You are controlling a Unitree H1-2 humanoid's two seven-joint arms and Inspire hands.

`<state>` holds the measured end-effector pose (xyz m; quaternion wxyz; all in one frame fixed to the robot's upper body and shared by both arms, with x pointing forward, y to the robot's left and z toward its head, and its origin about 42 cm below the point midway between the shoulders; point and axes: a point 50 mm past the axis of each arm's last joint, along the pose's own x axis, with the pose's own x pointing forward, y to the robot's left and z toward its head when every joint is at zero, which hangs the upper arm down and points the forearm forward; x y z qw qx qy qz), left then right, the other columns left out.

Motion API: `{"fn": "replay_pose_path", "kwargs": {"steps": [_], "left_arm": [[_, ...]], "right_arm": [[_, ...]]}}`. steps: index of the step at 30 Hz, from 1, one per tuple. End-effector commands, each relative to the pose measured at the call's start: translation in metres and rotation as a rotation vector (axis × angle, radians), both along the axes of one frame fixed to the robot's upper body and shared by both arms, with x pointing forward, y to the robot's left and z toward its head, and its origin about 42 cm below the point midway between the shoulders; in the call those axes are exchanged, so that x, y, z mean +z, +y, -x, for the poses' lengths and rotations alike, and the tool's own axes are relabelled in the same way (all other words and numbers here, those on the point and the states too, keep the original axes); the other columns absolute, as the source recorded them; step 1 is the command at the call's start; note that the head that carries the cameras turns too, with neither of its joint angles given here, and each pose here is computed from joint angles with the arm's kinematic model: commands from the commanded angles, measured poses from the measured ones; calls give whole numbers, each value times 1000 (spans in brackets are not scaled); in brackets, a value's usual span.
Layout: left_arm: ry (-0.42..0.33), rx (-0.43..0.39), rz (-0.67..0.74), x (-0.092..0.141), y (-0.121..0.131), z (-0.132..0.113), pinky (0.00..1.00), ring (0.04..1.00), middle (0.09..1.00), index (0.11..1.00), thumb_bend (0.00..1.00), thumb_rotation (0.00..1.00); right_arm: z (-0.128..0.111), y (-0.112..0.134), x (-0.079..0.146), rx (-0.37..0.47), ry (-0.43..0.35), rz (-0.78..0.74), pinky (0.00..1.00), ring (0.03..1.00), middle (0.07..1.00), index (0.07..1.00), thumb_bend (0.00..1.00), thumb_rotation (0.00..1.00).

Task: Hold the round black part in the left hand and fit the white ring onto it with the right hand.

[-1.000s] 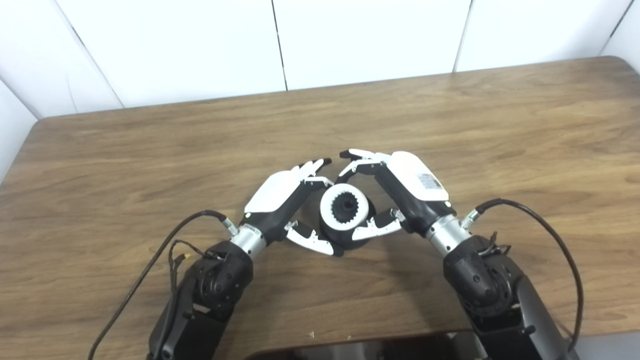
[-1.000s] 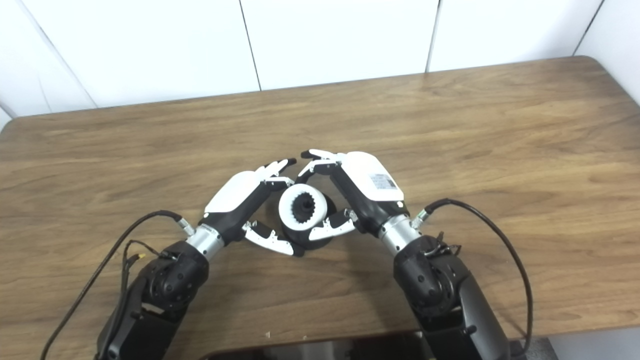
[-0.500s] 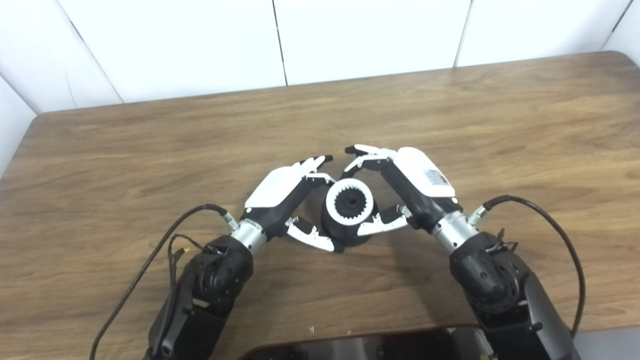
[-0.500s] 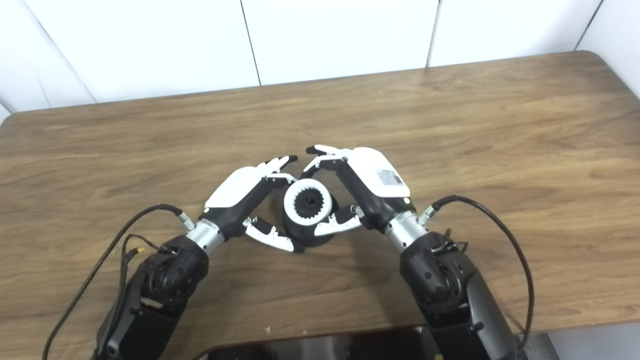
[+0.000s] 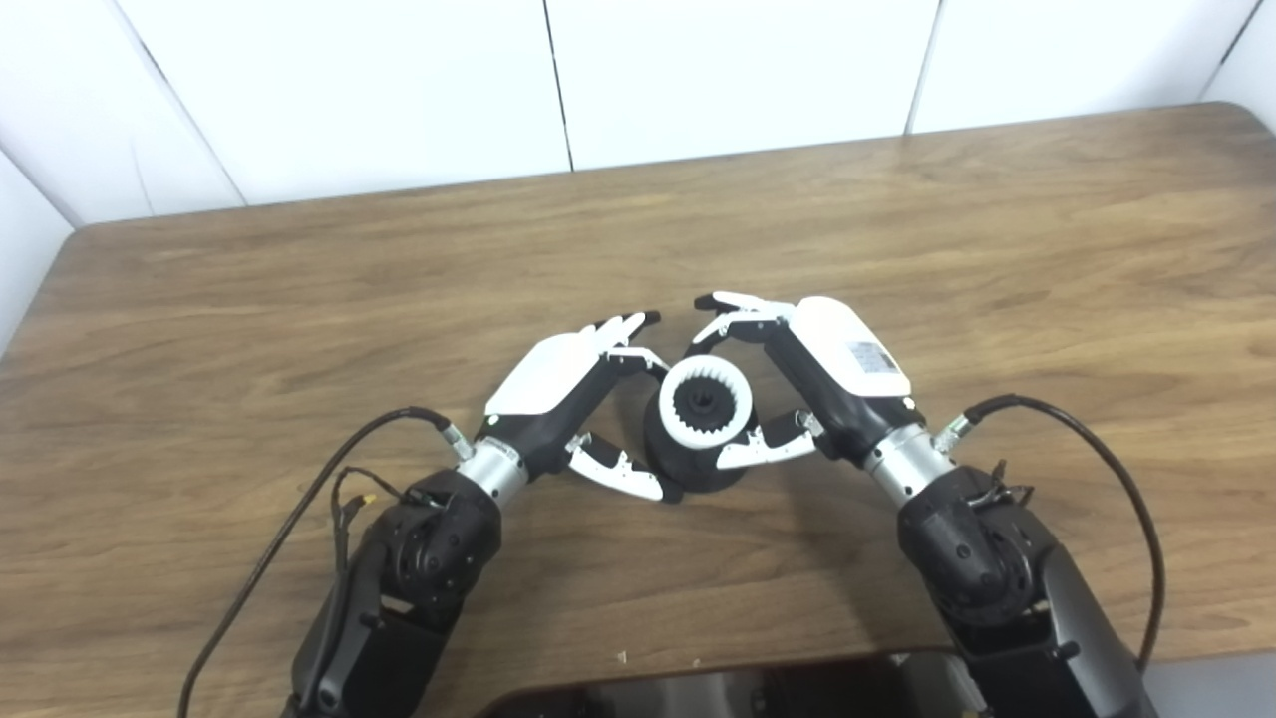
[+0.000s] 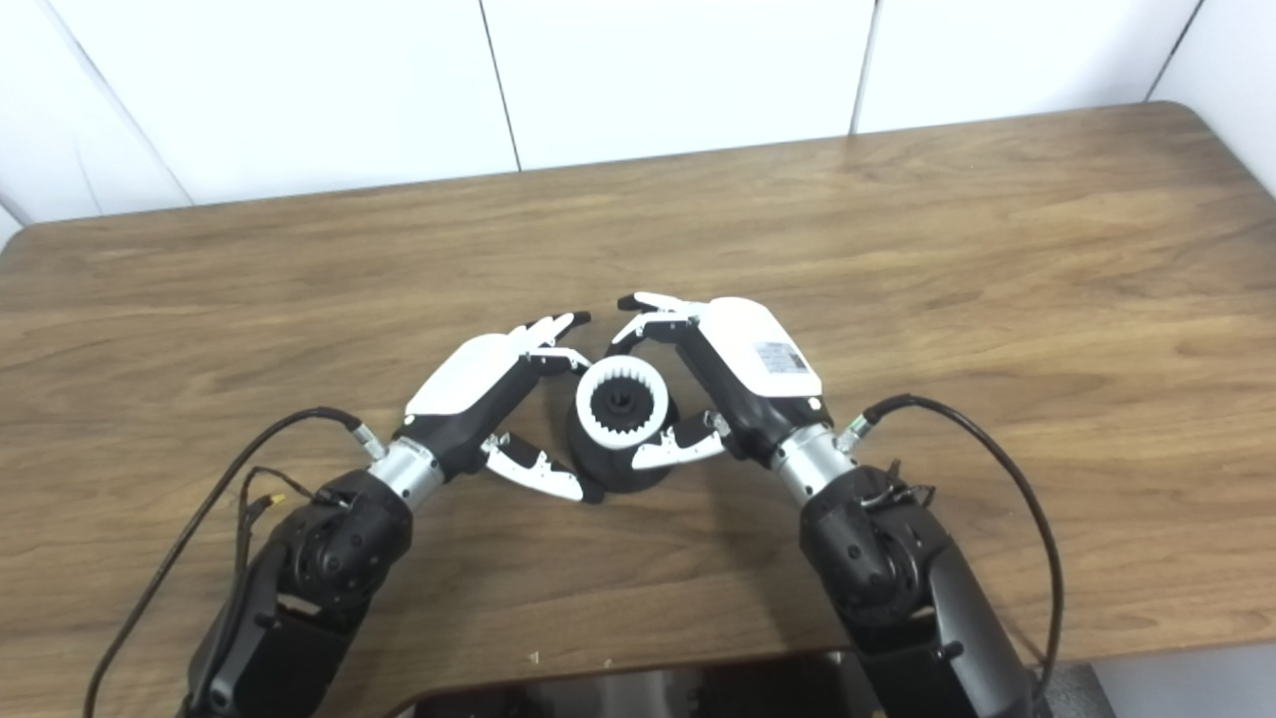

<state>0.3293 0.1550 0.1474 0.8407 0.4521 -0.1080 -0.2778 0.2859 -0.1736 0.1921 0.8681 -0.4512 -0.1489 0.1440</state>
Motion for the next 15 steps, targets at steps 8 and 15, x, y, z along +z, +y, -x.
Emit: {"fn": "replay_pose_path", "kwargs": {"steps": [8,15], "left_arm": [[-83,-6,15,24,1,-11,1000,1000,1000,626,951,302],[-80,-7,13,26,1,-11,1000,1000,1000,627,948,292]], "right_arm": [[-6,-5,-1,-11,32,99,843,844,879,676,802,373],[-6,-1,6,13,63,141,860,883,922,768,942,414]]}}
